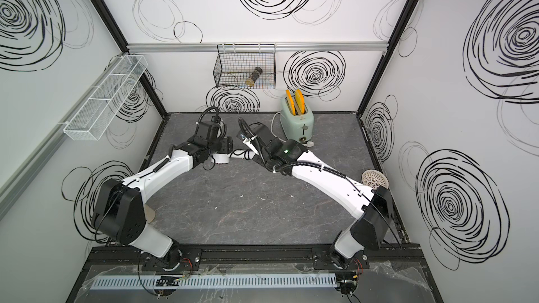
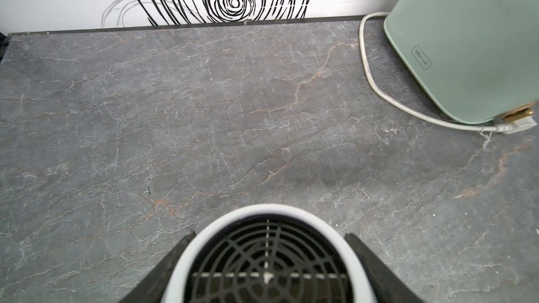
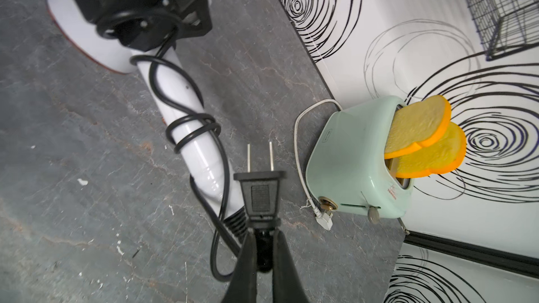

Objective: Wrap the cord around the hair dryer
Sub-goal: Wrap the power cord around the hair dryer.

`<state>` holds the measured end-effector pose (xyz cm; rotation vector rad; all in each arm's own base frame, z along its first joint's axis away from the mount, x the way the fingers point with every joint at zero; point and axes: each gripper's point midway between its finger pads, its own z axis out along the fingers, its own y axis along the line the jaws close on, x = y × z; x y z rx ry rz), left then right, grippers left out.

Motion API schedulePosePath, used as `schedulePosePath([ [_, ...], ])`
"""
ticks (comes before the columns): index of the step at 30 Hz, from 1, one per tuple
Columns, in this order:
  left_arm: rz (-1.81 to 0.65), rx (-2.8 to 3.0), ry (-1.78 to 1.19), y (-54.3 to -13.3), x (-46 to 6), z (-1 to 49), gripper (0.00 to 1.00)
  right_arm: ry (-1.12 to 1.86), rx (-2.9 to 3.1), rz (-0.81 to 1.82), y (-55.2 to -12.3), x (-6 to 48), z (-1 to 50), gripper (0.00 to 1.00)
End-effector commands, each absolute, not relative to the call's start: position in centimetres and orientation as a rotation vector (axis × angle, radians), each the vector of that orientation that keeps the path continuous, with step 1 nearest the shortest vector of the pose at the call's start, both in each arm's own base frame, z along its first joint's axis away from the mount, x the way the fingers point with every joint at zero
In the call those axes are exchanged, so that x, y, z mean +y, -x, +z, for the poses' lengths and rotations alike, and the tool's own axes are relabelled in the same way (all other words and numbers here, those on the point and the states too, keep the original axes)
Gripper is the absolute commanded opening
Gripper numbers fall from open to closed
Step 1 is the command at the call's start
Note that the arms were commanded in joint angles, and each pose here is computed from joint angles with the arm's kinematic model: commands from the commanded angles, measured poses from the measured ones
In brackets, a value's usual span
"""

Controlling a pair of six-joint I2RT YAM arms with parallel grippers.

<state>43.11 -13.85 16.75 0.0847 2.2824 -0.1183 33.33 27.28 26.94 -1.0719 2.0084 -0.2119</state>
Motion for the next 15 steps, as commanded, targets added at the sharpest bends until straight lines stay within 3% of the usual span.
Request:
schedulePosePath([
  [1,0.106,2.312,-0.279,-41.3,-12.6,14.7,0.00,0.771,1.914,-0.168,-37.5,26.1,32.3,0.00],
  [7,-0.151,2.216,-0.305,-40.2,-15.2,16.8,0.00,0.658,2.085,-0.038,-41.2,24.2,28.1,0.00],
  [15,-0.506,2.140,-0.174,-40.1,-15.1,19.2,0.00,0.548,2.268,0.299,-42.0,21.5,23.5,0.00],
])
